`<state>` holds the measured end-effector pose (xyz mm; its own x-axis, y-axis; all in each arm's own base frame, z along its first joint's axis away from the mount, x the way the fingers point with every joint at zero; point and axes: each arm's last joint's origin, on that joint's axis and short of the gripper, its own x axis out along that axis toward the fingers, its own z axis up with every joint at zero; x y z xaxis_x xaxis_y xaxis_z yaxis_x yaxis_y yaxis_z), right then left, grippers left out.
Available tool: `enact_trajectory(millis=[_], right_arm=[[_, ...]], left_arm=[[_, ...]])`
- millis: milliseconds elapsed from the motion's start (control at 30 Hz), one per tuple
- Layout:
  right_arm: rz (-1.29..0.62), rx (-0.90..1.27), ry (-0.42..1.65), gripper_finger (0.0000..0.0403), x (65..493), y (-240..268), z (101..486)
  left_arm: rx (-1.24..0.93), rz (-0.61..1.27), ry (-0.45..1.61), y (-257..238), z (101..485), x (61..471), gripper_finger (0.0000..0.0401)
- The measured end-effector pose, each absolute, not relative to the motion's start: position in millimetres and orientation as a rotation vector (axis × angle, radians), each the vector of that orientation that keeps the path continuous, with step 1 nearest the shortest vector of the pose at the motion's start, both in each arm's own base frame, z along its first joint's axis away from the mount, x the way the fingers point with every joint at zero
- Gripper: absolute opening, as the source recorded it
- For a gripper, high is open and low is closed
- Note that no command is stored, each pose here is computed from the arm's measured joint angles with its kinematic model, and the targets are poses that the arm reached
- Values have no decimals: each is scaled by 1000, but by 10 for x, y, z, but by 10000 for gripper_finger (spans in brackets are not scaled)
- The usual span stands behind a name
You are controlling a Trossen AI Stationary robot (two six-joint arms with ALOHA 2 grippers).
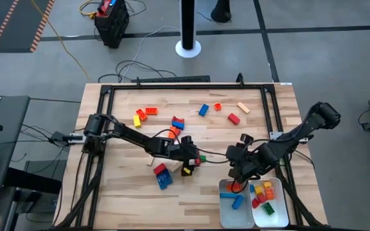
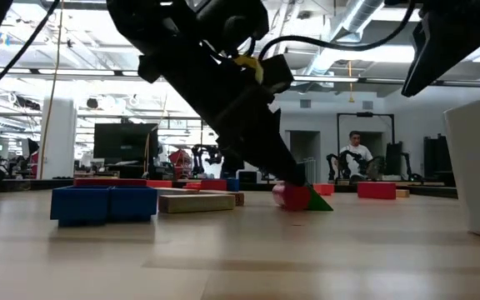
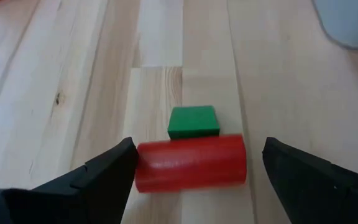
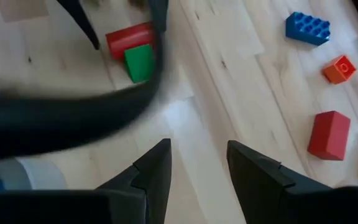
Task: Sort blocks by size
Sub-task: Put the large red wooden block into the gray bin
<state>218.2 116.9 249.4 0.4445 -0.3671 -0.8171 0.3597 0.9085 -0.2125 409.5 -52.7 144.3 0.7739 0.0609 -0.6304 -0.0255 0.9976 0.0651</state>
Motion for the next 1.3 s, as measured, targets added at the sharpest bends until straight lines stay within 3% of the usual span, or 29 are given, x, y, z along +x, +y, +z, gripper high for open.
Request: enact_trajectory(millis=[600,733,1033,1300], right_arm=[[-444,7,997,184,2204,1183,2493],[-444,9,995,184,2206,1184,2494],[-442,21,1001,184,2187,1198,2494],[-439,88,980,184,2014,1299,2569]], left_arm=[[85,43,755,-488,1248,4099,325],[87,44,757,-490,1247,4097,283],[97,68,761,-485,1249,4091,123],[112,112,747,-402,1503,4010,121]])
